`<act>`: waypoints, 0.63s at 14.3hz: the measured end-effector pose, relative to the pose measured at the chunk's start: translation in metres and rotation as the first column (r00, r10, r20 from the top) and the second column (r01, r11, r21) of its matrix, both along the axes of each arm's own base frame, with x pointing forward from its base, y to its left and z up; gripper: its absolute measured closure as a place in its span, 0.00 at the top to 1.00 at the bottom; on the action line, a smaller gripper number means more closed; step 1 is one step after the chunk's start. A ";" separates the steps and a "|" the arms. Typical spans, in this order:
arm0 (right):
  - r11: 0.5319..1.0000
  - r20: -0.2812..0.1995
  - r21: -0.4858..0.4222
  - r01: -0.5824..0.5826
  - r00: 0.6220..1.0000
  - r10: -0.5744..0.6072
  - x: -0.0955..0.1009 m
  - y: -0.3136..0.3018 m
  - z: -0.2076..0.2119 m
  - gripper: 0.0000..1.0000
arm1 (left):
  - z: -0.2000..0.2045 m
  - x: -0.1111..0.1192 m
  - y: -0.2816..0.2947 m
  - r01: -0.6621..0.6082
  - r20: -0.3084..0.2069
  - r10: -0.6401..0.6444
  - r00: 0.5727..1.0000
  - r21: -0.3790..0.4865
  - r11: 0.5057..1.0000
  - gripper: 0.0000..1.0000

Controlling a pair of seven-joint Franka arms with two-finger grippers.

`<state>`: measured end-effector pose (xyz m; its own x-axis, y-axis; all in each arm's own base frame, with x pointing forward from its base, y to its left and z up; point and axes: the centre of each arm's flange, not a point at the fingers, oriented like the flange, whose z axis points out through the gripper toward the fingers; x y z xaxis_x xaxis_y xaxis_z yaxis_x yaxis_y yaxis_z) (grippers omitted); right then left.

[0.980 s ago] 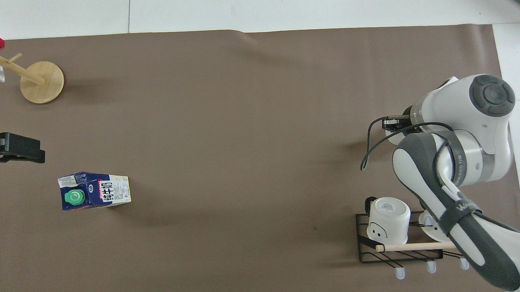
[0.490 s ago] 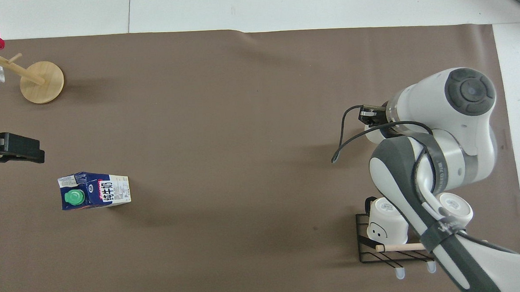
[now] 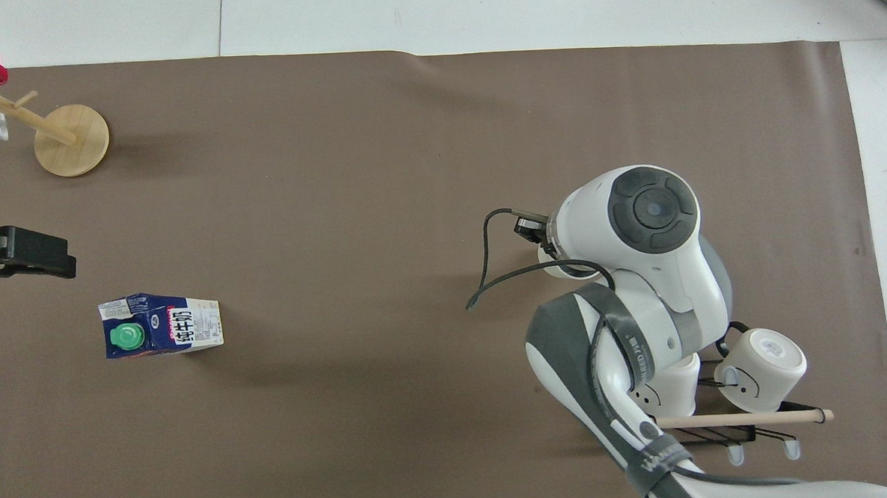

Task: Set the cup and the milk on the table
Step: 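Lift the white mug with the right gripper toward the table center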

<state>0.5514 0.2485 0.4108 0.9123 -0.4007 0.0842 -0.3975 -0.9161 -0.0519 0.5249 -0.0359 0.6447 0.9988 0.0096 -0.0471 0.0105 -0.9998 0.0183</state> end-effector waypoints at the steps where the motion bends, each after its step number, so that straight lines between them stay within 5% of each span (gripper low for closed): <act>1: 1.000 -0.002 0.003 0.008 1.000 -0.008 -0.006 0.014 -0.002 0.04 | 0.000 0.000 0.000 0.000 0.000 0.000 1.000 0.000 1.000 1.00; 9: 0.999 0.023 0.029 -0.039 0.999 0.039 -0.041 0.109 -0.032 0.04 | 0.000 0.000 0.001 -0.002 0.000 0.002 1.000 0.000 1.000 1.00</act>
